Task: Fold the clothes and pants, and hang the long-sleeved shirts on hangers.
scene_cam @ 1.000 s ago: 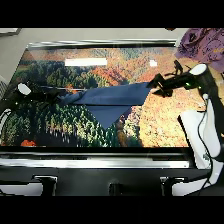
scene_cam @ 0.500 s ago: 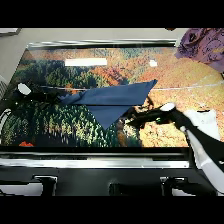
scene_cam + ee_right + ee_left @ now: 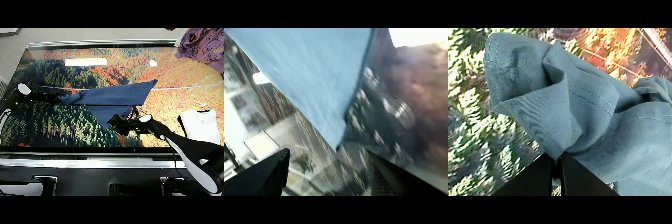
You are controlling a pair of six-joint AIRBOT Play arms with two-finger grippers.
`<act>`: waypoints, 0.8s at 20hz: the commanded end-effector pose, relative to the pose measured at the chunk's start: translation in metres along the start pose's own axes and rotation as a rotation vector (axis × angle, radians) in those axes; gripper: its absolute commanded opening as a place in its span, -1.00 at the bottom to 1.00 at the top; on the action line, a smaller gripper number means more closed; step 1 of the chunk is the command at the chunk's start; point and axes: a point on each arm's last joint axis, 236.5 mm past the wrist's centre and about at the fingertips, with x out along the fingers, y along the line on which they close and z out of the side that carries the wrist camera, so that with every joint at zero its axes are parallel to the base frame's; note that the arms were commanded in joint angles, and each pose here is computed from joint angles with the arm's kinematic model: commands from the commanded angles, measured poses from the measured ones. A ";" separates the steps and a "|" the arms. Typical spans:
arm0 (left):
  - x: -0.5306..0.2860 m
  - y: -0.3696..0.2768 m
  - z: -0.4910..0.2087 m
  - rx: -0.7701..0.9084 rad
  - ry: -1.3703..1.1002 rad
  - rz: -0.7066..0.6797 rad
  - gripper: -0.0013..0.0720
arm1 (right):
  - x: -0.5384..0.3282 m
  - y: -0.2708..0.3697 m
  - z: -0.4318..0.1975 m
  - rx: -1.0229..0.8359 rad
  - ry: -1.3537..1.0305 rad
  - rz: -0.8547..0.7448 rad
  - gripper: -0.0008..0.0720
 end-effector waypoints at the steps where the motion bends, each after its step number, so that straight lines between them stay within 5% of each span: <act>1: 0.000 0.000 0.000 0.000 0.000 0.001 -0.91 | 0.014 0.004 0.007 0.035 -0.068 0.015 0.54; 9: 0.001 0.001 0.000 0.000 0.000 0.001 -0.91 | 0.025 -0.001 0.018 0.064 -0.139 -0.002 0.45; 15: 0.001 0.001 0.000 -0.001 0.001 0.002 -0.91 | 0.033 0.000 0.017 0.056 -0.118 0.000 -0.40; 16: 0.001 0.001 0.000 -0.001 0.000 0.003 -0.91 | 0.032 0.003 0.015 0.039 -0.108 0.004 -0.87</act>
